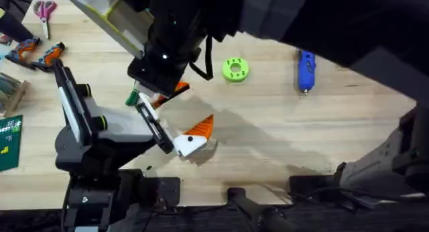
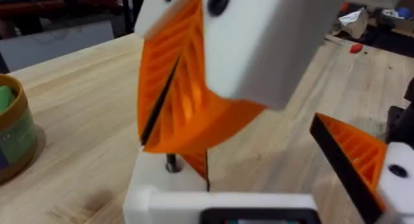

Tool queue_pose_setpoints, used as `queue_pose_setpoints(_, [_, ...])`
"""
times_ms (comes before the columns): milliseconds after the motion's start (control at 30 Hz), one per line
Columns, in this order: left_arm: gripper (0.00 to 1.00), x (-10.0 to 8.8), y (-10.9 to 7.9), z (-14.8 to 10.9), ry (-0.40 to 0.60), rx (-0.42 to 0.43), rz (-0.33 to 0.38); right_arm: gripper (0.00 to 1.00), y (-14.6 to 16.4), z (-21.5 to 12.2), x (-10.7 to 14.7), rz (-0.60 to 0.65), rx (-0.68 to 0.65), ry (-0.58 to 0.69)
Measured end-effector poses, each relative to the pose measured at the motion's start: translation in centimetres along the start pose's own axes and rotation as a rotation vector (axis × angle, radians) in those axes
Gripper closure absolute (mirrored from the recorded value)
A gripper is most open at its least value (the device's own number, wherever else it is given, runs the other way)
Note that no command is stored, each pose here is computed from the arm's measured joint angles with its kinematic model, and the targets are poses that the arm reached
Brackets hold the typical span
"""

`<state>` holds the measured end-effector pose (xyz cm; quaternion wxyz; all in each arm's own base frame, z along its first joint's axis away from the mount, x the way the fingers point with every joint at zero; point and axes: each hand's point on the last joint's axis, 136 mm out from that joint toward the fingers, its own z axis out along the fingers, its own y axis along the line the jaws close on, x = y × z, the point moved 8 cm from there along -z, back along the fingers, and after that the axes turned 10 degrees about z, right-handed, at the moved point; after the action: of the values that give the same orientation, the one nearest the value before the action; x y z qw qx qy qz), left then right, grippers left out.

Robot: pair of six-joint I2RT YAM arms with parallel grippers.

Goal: Pick up the gripper from the table and insert it into the empty holder that is missing its gripper. Then pick up a screw, insert it into the mounting hole, and use the screwdriver to tighten it. Finally, clean up the table by picking up the vegetable and placing it into the bucket.

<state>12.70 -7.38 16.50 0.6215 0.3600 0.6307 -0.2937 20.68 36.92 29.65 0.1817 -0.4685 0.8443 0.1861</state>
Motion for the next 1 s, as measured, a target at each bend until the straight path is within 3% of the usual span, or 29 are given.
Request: queue_pose_setpoints(1000, [0.015, 0.00, 0.00, 0.00, 0.000, 0.000, 0.001, 0.995, -0.14, 0.15, 0.68, 0.063, 0.004, 0.038])
